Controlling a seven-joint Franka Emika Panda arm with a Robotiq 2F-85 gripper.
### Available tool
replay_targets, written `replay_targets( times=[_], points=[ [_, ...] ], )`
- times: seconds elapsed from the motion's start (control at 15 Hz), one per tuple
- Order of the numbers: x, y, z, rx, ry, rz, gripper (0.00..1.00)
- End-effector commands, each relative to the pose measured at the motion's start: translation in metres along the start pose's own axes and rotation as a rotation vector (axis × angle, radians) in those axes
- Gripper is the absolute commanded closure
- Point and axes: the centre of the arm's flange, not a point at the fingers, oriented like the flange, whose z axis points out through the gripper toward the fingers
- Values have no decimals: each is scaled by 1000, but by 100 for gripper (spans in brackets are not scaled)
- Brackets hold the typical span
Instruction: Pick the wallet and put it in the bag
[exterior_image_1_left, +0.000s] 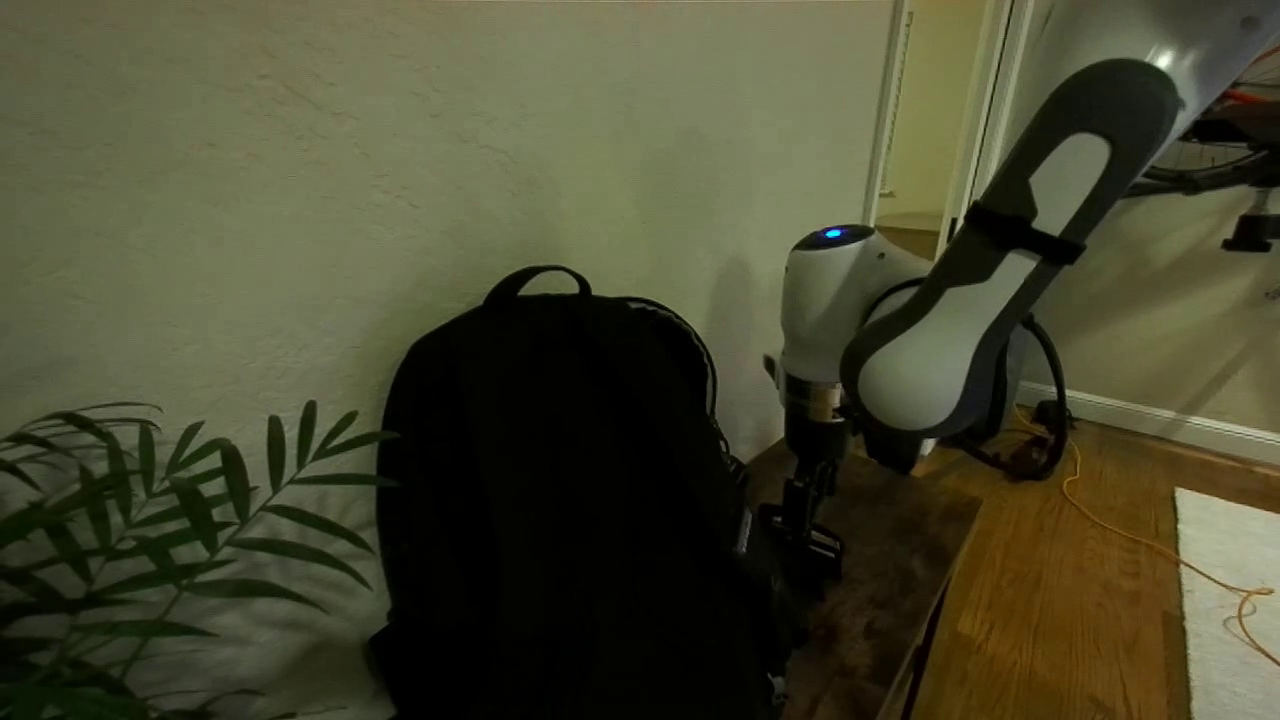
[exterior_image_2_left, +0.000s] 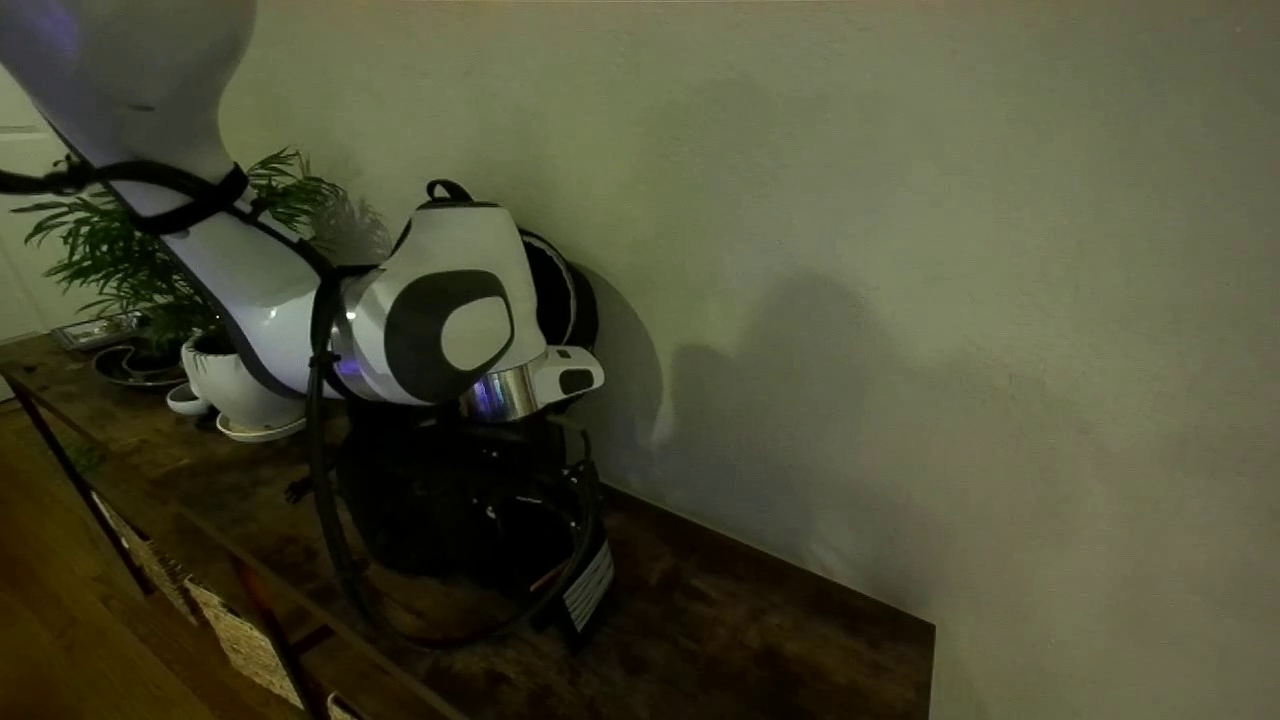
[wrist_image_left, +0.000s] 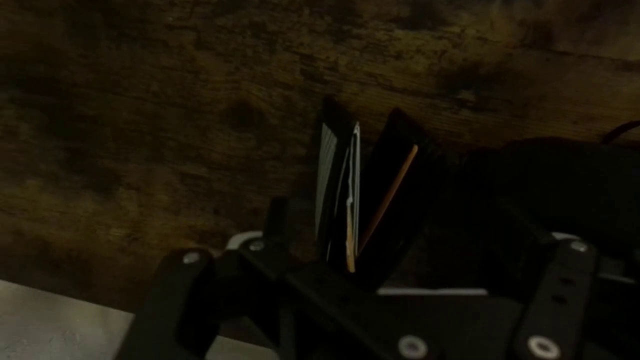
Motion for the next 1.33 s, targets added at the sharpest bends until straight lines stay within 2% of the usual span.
replay_targets(
  times=[0.0,0.6,1.27],
  points=[
    [-10,-4,3,-25,11,34,0],
    [-6,0,17,36,-8,165,0],
    [10,6,43,18,-14,173,0]
  ],
)
